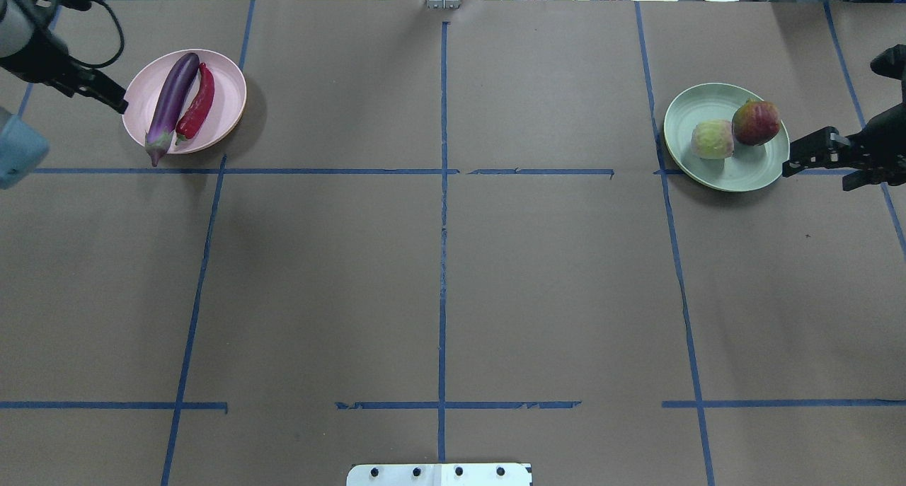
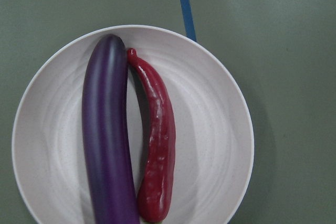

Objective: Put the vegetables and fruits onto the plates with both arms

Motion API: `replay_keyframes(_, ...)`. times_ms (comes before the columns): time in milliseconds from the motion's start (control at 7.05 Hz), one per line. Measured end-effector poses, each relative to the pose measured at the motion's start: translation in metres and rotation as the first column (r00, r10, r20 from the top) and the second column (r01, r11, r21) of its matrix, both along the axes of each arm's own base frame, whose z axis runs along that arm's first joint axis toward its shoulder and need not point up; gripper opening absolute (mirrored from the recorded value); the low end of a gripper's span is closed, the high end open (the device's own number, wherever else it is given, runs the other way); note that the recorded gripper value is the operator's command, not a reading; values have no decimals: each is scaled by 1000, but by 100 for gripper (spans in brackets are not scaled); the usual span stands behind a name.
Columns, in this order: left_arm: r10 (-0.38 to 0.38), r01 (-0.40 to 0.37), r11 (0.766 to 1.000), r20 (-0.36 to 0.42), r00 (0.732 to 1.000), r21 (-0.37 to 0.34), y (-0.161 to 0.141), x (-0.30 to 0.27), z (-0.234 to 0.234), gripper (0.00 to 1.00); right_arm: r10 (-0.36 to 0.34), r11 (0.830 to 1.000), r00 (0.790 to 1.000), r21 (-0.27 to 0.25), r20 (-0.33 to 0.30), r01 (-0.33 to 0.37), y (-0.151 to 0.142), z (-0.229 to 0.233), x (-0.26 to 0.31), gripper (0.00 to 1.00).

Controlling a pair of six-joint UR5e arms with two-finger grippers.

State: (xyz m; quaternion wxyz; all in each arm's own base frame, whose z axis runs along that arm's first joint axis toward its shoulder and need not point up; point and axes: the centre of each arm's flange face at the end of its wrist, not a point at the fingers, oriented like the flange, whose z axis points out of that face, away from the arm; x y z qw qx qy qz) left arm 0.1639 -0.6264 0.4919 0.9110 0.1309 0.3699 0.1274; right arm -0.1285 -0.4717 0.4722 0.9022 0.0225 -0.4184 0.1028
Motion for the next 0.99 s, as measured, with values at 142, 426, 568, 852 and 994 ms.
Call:
replay_keyframes(142,27,-27,1000,-30,999,0,14,-52,24,93,-28,999,1000,22,-10,28,6,19,36,100)
replay_keyframes(426,39,-41,999,-71,997,-21,50,-140,78,93,-115,991,990,56,-77,119,13,51,94,100)
replay_keyframes(568,29,-33,998,-73,997,-44,63,-165,93,94,-159,984,982,66,-106,166,17,66,117,100)
replay_keyframes(852,-4,-9,988,-88,996,-154,93,-192,99,100,-253,961,958,80,-137,265,43,100,145,100)
replay_keyframes(994,-24,4,980,-94,995,-200,104,-200,96,100,-280,953,950,76,-139,292,57,113,150,100)
